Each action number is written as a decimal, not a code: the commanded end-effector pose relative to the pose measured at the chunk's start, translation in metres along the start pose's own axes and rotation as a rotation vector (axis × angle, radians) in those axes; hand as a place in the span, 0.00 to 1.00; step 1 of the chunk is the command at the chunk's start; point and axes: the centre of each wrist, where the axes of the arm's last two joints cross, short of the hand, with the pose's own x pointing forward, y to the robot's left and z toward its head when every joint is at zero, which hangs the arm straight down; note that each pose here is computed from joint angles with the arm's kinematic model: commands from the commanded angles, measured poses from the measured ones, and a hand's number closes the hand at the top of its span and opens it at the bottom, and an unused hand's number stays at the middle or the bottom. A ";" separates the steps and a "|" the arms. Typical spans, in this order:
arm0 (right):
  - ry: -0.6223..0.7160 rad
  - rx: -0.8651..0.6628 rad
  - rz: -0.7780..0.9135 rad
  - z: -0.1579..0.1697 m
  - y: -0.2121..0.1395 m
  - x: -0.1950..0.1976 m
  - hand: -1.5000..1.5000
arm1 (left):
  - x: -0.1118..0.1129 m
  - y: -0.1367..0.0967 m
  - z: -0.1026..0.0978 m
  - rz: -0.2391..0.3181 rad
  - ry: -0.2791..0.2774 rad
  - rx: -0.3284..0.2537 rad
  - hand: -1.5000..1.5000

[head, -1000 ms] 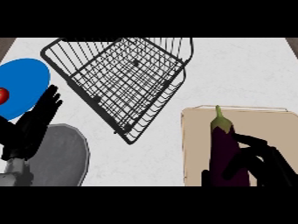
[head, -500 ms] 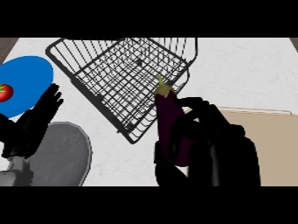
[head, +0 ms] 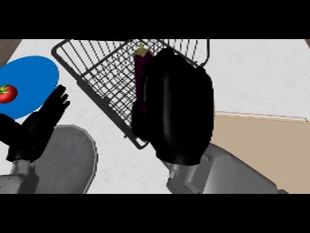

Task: Pick the eggplant from the tray and place it in the tiered basket

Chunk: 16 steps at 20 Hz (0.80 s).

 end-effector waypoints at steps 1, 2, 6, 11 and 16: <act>0.184 0.030 -0.028 -0.023 0.008 0.021 1.00 | 0.005 -0.007 -0.009 0.002 -0.018 -0.003 0.50; 0.206 0.033 -0.032 -0.033 0.009 0.017 1.00 | -0.008 0.001 0.005 0.005 0.011 -0.015 0.50; 0.240 0.073 -0.031 -0.045 0.027 0.018 1.00 | 0.004 0.003 -0.002 -0.002 -0.012 -0.005 0.50; 0.226 0.070 -0.004 -0.050 0.052 0.023 1.00 | 0.001 -0.021 -0.020 0.005 -0.016 -0.002 0.50; 0.240 0.044 0.007 -0.070 0.066 0.019 1.00 | 0.010 0.001 -0.006 -0.001 0.002 -0.012 0.50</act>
